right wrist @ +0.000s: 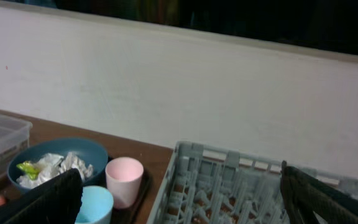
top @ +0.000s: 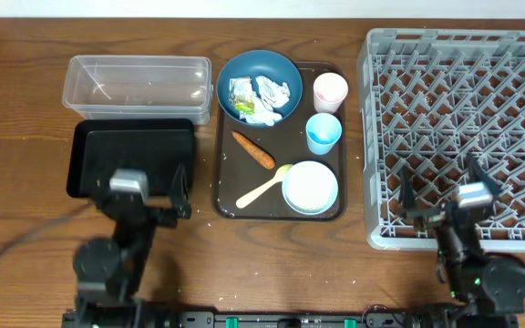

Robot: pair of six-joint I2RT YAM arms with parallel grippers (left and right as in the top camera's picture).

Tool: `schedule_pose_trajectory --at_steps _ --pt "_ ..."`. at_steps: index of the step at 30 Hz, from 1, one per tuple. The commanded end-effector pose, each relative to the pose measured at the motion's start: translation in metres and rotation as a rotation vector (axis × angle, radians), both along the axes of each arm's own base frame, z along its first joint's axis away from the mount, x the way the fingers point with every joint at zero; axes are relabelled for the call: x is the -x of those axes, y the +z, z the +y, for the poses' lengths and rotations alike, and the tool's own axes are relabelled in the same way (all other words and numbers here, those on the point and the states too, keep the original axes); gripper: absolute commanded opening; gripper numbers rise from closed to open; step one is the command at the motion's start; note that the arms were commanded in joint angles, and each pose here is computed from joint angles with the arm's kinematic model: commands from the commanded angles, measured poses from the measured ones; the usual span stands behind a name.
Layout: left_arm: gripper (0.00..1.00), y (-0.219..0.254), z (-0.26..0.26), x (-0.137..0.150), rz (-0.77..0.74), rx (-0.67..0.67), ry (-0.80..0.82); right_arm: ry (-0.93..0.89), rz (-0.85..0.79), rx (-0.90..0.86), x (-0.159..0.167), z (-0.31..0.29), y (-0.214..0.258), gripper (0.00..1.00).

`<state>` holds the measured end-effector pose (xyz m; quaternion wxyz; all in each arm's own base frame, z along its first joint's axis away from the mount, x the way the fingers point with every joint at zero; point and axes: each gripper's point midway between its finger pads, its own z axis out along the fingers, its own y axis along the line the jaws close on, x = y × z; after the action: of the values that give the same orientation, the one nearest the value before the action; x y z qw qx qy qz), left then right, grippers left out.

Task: Sort waste into correct bins and load items into the dishwasher rack

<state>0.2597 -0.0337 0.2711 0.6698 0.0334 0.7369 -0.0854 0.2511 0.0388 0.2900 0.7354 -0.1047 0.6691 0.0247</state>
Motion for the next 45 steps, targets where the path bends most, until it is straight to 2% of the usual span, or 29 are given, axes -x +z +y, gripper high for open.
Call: schedule_pose_trajectory --at_steps 1,6,11,15,18,21,25,31,36,42,45 --pt "0.95 0.023 -0.011 -0.019 0.055 0.017 -0.062 0.021 0.040 0.029 -0.012 0.004 0.019 0.99" --pt "0.95 0.035 -0.019 -0.060 0.260 0.014 -0.081 0.054 0.156 0.035 -0.037 0.010 0.030 0.99" --pt "0.95 0.036 -0.049 -0.109 0.473 -0.008 -0.150 0.099 0.285 0.037 -0.057 0.019 0.034 0.99" --pt "0.95 0.027 -0.082 -0.149 0.619 -0.042 -0.202 0.140 0.403 0.034 -0.068 0.026 0.026 0.99" --pt "0.95 0.011 -0.099 -0.175 0.724 -0.101 -0.183 0.174 0.465 0.028 -0.071 0.032 0.018 0.99" --pt "0.96 -0.011 -0.125 -0.199 0.793 -0.151 -0.203 0.246 0.492 0.015 -0.070 0.044 0.012 0.99" --pt "0.96 -0.045 -0.163 -0.224 0.798 -0.170 -0.261 0.282 0.516 0.006 -0.066 0.049 0.007 0.99" --pt "0.95 -0.100 -0.186 -0.242 0.857 -0.169 -0.266 0.274 0.574 -0.032 -0.061 0.049 -0.003 0.99" --pt "0.94 -0.133 -0.168 -0.253 0.951 -0.021 -0.045 0.274 0.577 -0.032 -0.061 0.049 -0.003 0.99" --pt "0.95 -0.180 -0.167 -0.256 1.026 -0.041 -0.018 0.272 0.578 -0.031 -0.061 0.049 -0.003 0.99" --pt "0.99 -0.207 -0.166 -0.254 1.074 -0.056 -0.009 0.266 0.578 -0.030 -0.062 0.048 -0.004 0.99"
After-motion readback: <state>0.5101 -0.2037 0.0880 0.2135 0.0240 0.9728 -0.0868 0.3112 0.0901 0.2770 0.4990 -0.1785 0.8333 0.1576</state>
